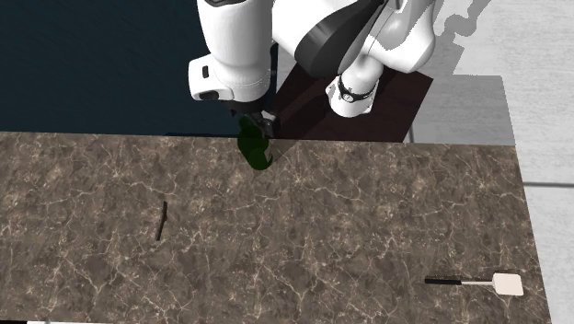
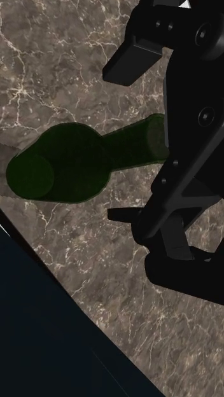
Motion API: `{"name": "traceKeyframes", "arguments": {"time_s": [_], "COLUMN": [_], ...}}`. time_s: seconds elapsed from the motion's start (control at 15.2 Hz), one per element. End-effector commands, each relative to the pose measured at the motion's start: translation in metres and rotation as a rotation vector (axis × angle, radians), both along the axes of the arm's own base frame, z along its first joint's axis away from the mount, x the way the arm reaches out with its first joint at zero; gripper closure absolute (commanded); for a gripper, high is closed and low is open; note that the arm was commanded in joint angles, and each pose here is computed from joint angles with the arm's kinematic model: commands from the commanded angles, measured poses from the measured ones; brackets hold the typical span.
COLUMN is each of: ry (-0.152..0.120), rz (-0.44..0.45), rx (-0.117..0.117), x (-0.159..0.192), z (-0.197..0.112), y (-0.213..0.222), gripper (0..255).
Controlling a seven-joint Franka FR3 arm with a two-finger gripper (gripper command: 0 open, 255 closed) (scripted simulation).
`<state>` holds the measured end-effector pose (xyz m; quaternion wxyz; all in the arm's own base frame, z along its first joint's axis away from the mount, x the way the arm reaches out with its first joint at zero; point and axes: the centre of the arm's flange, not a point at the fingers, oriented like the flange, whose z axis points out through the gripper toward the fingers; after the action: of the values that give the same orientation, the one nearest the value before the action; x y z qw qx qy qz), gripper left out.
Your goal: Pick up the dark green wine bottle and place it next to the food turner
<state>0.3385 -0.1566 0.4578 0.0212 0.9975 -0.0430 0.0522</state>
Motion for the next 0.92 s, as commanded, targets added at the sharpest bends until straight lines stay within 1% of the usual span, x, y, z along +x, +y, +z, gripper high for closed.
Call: {"name": "traceKeyframes", "arguments": {"time_s": [0.0, 0.2, 0.26, 0.86], "ry": [0.0, 0.0, 0.0, 0.0], "rz": [0.0, 0.0, 0.0, 0.0], "rx": [0.0, 0.0, 0.0, 0.0], "x": [0.0002, 0.0001, 0.0001, 0.0002], "z": [-0.0004, -0.0003, -0.0003, -0.0004], "y": [0.0, 0.0, 0.0, 0.0], "gripper": [0, 0, 255, 255]}}
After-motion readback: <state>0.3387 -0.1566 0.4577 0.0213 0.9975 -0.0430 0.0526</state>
